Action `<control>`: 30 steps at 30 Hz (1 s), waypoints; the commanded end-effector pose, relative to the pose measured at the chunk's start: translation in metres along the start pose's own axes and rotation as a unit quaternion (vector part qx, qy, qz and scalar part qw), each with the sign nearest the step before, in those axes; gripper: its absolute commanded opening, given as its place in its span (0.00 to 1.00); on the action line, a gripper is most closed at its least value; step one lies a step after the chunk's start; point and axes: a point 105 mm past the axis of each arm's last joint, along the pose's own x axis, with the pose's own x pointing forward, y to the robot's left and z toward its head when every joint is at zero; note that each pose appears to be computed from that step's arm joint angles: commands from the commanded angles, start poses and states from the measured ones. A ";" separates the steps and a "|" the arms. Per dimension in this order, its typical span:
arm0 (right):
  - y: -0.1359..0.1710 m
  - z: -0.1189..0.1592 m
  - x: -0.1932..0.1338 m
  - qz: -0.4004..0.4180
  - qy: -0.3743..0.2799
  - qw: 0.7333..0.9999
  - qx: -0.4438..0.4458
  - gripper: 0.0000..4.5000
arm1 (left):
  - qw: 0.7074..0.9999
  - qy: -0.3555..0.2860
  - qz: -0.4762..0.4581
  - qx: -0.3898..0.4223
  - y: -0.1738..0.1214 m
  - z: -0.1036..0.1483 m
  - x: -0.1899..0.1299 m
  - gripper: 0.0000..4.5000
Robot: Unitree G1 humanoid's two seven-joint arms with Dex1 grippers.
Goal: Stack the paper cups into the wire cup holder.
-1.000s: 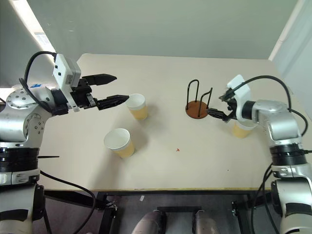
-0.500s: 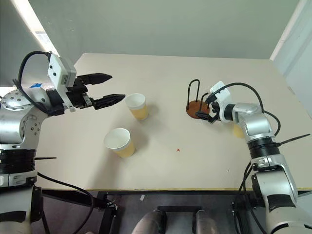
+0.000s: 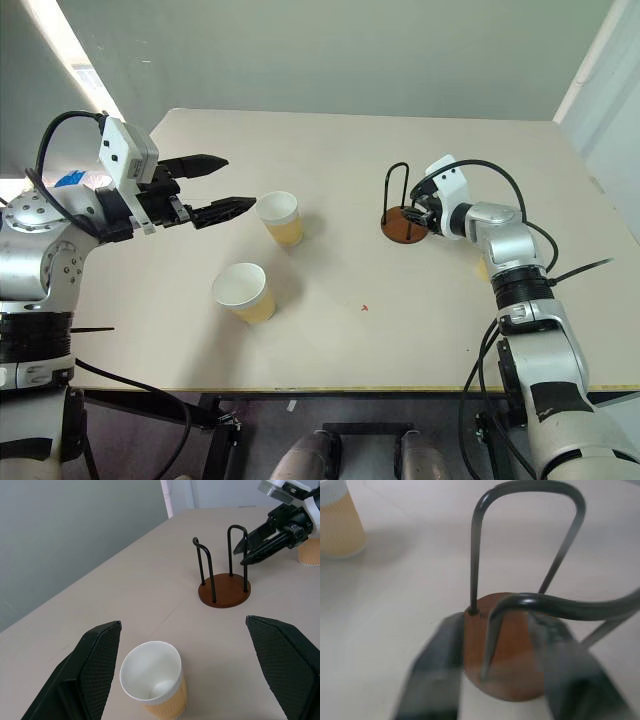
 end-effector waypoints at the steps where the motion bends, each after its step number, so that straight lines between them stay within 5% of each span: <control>1: -0.003 0.018 -0.003 -0.012 -0.029 0.999 0.002 0.17 | 1.000 -0.021 0.010 0.016 0.002 0.014 -0.006 0.98; 4: -0.001 0.013 -0.007 -0.003 -0.020 1.000 -0.004 0.01 | 1.000 -0.019 0.003 0.008 -0.002 0.013 -0.004 0.98; 12: 0.030 0.034 -0.063 0.142 -0.049 0.986 -0.069 0.01 | 0.998 0.003 -0.055 -0.018 -0.019 0.012 -0.010 0.98; 19: 0.088 0.036 -0.114 0.293 -0.011 0.947 -0.132 0.01 | 0.972 0.033 -0.225 -0.062 -0.075 0.018 -0.019 0.98; 23: 0.112 0.018 -0.113 0.326 0.009 0.933 -0.152 0.01 | 0.953 0.069 -0.292 -0.048 -0.100 0.007 -0.016 0.98; 30: 0.128 0.004 -0.090 0.331 0.008 0.929 -0.167 0.01 | 0.950 0.075 -0.302 -0.032 -0.100 0.007 -0.011 0.98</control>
